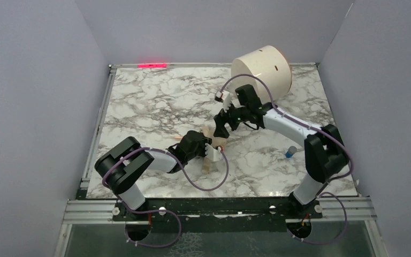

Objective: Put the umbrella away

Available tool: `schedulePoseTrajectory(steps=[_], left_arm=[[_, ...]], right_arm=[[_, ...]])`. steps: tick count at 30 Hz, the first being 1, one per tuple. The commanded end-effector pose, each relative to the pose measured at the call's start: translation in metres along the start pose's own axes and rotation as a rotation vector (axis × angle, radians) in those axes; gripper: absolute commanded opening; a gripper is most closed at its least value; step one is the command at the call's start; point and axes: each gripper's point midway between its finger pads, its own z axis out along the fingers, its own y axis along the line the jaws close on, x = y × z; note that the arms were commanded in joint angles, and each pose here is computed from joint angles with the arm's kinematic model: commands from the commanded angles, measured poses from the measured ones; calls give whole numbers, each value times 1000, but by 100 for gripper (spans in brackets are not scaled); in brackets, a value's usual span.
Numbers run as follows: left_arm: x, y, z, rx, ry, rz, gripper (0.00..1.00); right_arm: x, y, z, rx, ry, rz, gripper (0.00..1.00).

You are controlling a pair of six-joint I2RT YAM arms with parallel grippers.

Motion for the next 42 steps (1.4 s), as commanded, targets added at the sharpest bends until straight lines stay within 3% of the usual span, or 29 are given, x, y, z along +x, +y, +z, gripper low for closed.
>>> schedulePoseTrajectory(steps=[1,6,15,18,22,26,31,36,42], left_arm=[[38,-55,-7,161,140,77,0],[38,-54,-6,153,145,89,0],[37,-55,-5,154,142,102,0],[36,-55,-5,152,138,97,0],[33,-51,-3,141,135,75,0],[27,-39,-2,106,123,44,11],[8,-13,-7,31,73,-61,38],[-17,2,-24,38,-12,-181,54],[-42,7,-57,89,-108,-305,59]], right_arm=[[17,0,19,-117,116,-65,93],[31,3,35,-221,186,-68,94],[58,-18,64,-199,283,-39,89],[66,-21,70,-196,306,-28,79],[78,-22,73,-185,344,-18,52],[92,-26,72,-147,392,-7,35],[108,-37,69,-56,435,-16,24],[114,-50,64,41,453,-51,21],[103,-56,64,135,396,-171,21]])
